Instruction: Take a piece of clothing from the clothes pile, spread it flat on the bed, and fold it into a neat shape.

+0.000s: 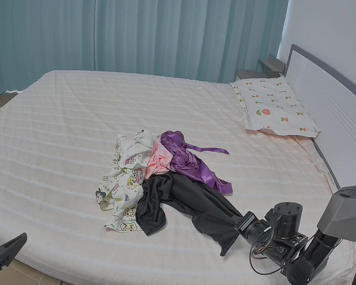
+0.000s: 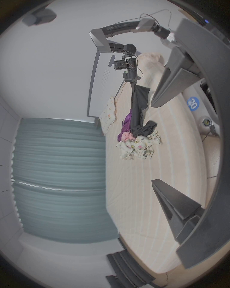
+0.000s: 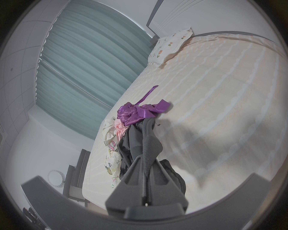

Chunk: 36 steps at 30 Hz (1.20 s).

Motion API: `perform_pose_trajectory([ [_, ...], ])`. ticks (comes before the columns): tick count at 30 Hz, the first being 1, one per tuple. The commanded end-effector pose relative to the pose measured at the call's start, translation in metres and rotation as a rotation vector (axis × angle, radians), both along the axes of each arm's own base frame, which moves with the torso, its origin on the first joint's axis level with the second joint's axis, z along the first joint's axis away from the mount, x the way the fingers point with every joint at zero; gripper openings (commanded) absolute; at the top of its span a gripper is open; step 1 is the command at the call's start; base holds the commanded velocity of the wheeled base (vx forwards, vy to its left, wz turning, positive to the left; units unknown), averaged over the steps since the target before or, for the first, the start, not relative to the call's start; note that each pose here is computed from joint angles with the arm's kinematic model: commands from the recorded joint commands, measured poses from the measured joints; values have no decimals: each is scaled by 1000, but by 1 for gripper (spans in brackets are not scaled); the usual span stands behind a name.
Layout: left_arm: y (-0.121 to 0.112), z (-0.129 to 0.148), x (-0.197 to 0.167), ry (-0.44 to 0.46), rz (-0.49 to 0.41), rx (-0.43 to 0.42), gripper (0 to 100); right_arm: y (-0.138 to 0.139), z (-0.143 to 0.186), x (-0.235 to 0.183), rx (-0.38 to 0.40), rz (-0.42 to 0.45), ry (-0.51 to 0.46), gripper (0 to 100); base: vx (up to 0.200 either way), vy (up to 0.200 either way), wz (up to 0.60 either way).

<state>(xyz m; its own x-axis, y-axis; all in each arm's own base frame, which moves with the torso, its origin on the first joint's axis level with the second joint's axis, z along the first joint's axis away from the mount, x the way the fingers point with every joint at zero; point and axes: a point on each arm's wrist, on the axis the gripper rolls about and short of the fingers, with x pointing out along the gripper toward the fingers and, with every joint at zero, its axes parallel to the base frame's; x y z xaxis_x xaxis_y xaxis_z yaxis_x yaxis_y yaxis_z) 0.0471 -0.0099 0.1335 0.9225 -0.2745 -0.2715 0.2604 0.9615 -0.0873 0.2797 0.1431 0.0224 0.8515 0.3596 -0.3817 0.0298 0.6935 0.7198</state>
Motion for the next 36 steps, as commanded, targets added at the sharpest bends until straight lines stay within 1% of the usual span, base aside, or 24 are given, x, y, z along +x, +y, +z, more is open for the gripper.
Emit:
perform_pose_trajectory([
  [1, -85, -55, 134, 530, -105, -144, 100, -14, -1, -18, 41, -19, -52, 0, 0, 0, 0],
  [2, -86, -56, 135, 532, -103, -149, 100, -14, -1, -18, 43, -21, -52, 0, 0, 0, 0],
  [3, -100, -67, 147, 578, -80, -187, 100, -15, -1, -20, 59, -29, -39, 0, 0, 0, 0],
  [6, -122, -82, 167, 637, -56, -215, 100, -21, -2, -23, 91, -59, -21, 0, 0, 0, 0],
  [7, -122, -82, 167, 637, -56, -215, 100, -21, -2, -23, 91, -59, -21, 0, 0, 0, 0],
  [8, -135, -90, 179, 651, -38, -218, 100, -26, -2, -23, 104, -81, -11, 0, 0, 0, 0],
  [9, -142, -95, 185, 655, -27, -217, 100, -29, -2, -23, 107, -89, -6, 0, 0, 0, 0],
  [13, -164, -111, 209, 660, 16, -236, 100, -35, -6, -24, 101, -105, 16, 0, 0, 0, 0],
  [17, -184, -128, 227, 673, 19, -218, 100, -38, -6, -23, 101, -115, 17, 0, 0, 0, 0],
  [18, -184, -128, 227, 673, 19, -218, 100, -38, -6, -23, 101, -115, 17, 0, 0, 0, 0],
  [19, -194, -137, 236, 673, 22, -205, 100, -38, -6, -23, 101, -115, 17, 0, 0, 0, 0],
  [20, -198, -142, 238, 672, 25, -198, 100, -38, -6, -23, 101, -116, 17, 0, 0, 0, 0],
  [21, -202, -148, 242, 670, 32, -189, 100, -38, -6, -23, 99, -118, 18, 0, 0, 0, 0],
  [22, -202, -148, 242, 670, 32, -189, 100, -38, -6, -23, 99, -118, 18, 0, 0, 0, 0],
  [23, -211, -162, 250, 655, 52, -170, 100, -38, -7, -24, 97, -122, 20, 0, 0, 0, 0],
  [25, -214, -166, 254, 650, 61, -167, 100, -38, -7, -24, 97, -122, 18, 0, 0, 0, 0],
  [26, -218, -176, 264, 641, 82, -171, 100, -39, -6, -24, 96, -125, 19, 0, 0, 0, 0],
  [28, -221, -181, 269, 636, 100, -172, 100, -39, -7, -25, 93, -125, 23, 0, 0, 0, 0],
  [30, -224, -182, 272, 618, 115, -169, 100, -39, -7, -25, 92, -126, 24, 0, 0, 0, 0],
  [34, -228, -179, 286, 584, 125, -194, 100, -39, -7, -25, 92, -123, 24, 0, 0, 0, 0],
  [36, -226, -181, 292, 574, 153, -187, 100, -39, -7, -25, 92, -125, 24, 0, 0, 0, 0],
])
